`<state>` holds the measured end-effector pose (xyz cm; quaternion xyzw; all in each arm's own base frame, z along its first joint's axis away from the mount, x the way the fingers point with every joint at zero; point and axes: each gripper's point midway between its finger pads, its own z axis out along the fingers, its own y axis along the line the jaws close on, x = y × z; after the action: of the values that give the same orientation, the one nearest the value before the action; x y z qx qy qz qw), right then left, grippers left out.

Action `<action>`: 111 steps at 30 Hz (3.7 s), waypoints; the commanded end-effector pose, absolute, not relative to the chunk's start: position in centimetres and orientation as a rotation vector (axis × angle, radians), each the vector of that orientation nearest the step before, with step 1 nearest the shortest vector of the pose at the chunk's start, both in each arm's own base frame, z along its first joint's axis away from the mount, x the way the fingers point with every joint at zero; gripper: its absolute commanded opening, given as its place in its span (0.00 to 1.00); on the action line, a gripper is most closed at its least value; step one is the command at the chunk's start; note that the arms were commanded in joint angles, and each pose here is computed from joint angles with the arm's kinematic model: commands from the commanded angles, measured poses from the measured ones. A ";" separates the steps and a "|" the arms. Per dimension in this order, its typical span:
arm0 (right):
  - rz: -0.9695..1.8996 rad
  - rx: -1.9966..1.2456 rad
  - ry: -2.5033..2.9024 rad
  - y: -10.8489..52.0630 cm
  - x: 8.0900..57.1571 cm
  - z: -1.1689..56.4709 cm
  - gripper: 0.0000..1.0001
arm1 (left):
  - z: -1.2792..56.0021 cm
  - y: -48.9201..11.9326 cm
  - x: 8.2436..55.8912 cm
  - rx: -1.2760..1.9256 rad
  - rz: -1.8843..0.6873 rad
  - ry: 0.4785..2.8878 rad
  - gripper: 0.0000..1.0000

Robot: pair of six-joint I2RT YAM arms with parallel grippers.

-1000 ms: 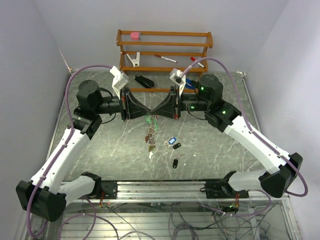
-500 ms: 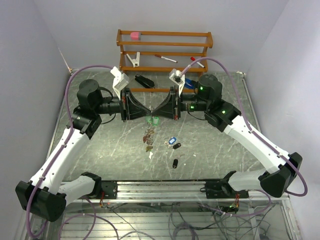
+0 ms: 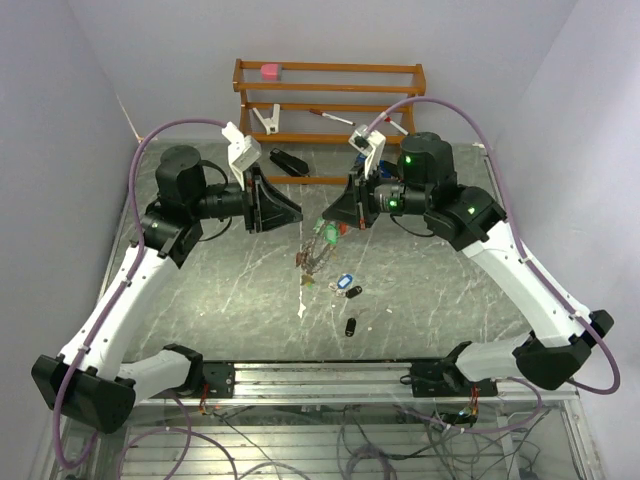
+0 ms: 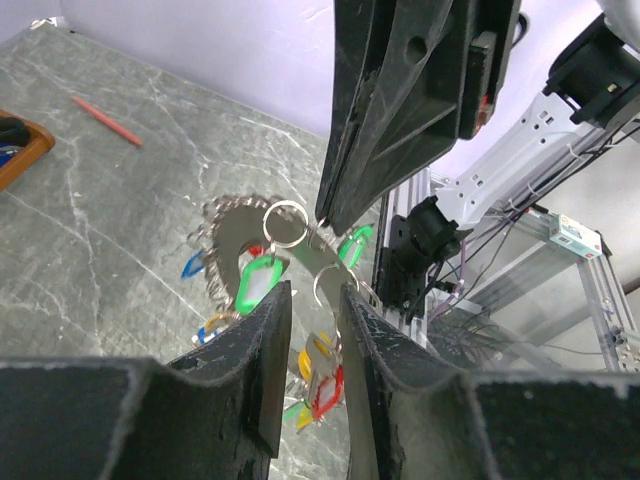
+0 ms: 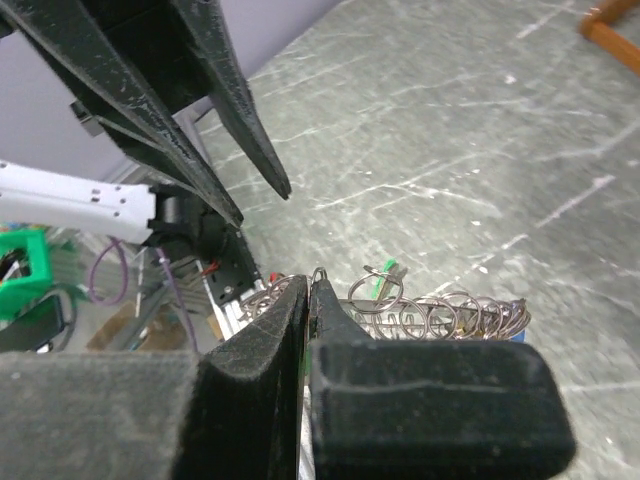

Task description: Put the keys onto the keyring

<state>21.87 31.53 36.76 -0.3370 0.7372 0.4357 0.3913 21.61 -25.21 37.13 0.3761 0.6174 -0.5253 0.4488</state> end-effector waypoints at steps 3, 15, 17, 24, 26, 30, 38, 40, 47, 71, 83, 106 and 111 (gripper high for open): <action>0.861 -0.654 2.075 28.6 24.4 35.6 0.00 | 37.9 -24.7 24.1 0.891 -1.136 1.584 0.36; 0.488 -0.262 2.488 25.0 26.9 29.0 0.00 | 36.8 -21.9 25.8 0.876 -0.843 1.890 0.35; 0.460 -0.203 2.532 24.7 26.9 28.1 0.00 | 36.8 -22.0 25.8 0.863 -0.853 1.918 0.34; 0.594 0.139 2.544 25.8 27.4 26.8 0.00 | 34.6 -24.4 25.2 0.760 -0.996 1.990 0.34; 0.623 0.259 2.512 26.1 28.0 26.9 0.00 | 33.6 -25.1 25.2 0.734 -1.018 2.026 0.34; 0.645 0.509 2.446 26.4 29.7 26.8 0.00 | 33.5 -26.5 25.6 0.705 -1.078 2.042 0.34; 0.531 0.933 2.337 25.9 31.9 25.1 0.00 | 34.4 -27.6 27.0 0.647 -1.111 2.048 0.34; 0.528 0.990 2.294 26.0 32.3 25.3 0.00 | 34.2 -27.7 27.2 0.642 -1.110 2.063 0.34; 0.559 1.255 2.140 24.8 32.8 26.4 0.00 | 32.8 -28.3 27.2 0.565 -1.182 2.138 0.31; 0.760 1.209 1.990 29.8 33.1 33.5 0.00 | 33.9 -28.8 29.3 0.450 -1.315 2.099 0.37; 0.888 1.183 1.993 30.7 32.1 35.2 0.00 | 34.0 -27.4 29.7 0.466 -1.195 2.085 0.34; 0.945 1.147 1.992 31.2 31.7 35.6 0.00 | 34.8 -26.0 29.2 0.400 -1.194 2.060 0.38; 0.974 1.140 1.987 31.5 31.7 36.0 0.00 | 34.2 -26.3 29.5 0.379 -1.215 2.075 0.43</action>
<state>31.55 31.70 32.79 0.4313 0.7841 0.3279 0.3026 29.57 -25.99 33.88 0.1505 0.8083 -0.4485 0.3506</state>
